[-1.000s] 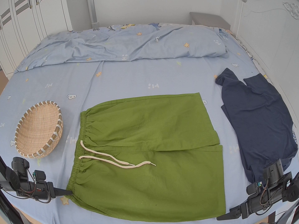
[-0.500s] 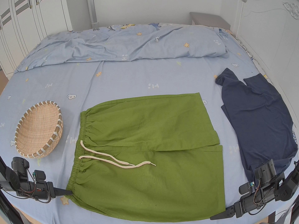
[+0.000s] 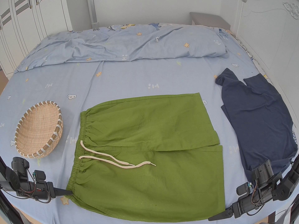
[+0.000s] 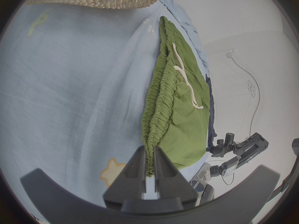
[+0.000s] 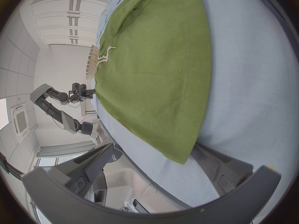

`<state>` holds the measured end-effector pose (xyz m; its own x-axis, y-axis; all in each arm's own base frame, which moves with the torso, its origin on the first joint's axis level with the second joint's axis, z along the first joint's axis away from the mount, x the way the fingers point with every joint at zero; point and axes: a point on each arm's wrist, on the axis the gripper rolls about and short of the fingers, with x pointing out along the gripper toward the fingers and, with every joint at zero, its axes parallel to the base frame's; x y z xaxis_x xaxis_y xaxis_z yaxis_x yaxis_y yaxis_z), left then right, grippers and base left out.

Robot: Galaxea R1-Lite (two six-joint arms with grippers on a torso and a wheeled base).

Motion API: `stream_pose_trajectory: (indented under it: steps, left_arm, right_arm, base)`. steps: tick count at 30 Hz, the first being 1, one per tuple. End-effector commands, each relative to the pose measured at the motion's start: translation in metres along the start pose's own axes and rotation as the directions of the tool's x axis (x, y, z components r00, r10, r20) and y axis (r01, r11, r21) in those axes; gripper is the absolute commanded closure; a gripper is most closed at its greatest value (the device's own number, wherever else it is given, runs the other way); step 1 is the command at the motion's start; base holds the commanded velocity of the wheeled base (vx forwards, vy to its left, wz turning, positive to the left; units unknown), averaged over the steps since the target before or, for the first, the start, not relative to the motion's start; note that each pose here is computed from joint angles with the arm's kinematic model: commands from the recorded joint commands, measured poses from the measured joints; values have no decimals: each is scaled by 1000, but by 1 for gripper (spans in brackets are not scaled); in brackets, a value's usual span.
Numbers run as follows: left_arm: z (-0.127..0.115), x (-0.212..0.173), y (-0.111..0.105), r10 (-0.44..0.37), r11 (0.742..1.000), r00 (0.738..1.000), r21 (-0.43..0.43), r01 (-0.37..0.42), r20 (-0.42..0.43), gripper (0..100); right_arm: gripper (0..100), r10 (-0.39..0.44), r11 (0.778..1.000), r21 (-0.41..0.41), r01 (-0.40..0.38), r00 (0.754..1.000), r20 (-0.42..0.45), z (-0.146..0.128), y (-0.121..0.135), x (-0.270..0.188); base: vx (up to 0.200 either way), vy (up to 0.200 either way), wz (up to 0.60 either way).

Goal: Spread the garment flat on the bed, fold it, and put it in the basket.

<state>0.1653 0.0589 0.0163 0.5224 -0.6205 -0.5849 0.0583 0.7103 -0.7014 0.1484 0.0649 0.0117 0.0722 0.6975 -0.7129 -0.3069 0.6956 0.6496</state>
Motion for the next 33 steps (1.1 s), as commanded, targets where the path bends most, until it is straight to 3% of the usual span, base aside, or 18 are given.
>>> stream_pose_trajectory:
  steps: [1, 2, 3, 18, 25, 28, 33]
  left_arm:
    - [0, 0, 0, 0, 1000, 1000, -1, 0, 0, 100]
    - [0, 0, 0, 0, 1000, 1000, -1, 0, 0, 100]
    - [0, 1, 1, 0, 1000, 1000, -6, 0, -3, 100]
    - [-1, 1, 1, 0, 1000, 1000, -12, 0, -6, 100]
    - [-2, -1, -3, 9, 999, 1000, -42, -9, -9, 100]
    - [-19, -8, -11, 12, 997, 1000, -70, -13, -24, 100]
    - [-34, -12, -16, 15, 994, 999, -103, -20, -51, 100]
  right_arm:
    - [0, -2, 1000, 6, 2, 1000, -3, 0, -1, 0]
    - [0, -2, 1000, 6, 2, 1000, -3, 0, -1, 0]
    - [100, -2, 1000, 9, 2, 1000, -2, 0, -1, 0]
    - [100, -39, 994, 101, 35, 998, 41, -10, -14, -13]
    - [100, -48, 997, 67, 43, 996, 78, -16, -4, -22]
    - [100, -35, 999, 24, 34, 999, 40, -25, 7, -22]
    - [100, -30, 999, 34, 31, 999, -14, -34, 12, -23]
  base:
    - [0, 0, 0]
    - [0, 0, 0]
    - [0, 0, 0]
    - [0, 0, 0]
    - [0, 0, 0]
    - [0, 0, 0]
    - [0, 0, 0]
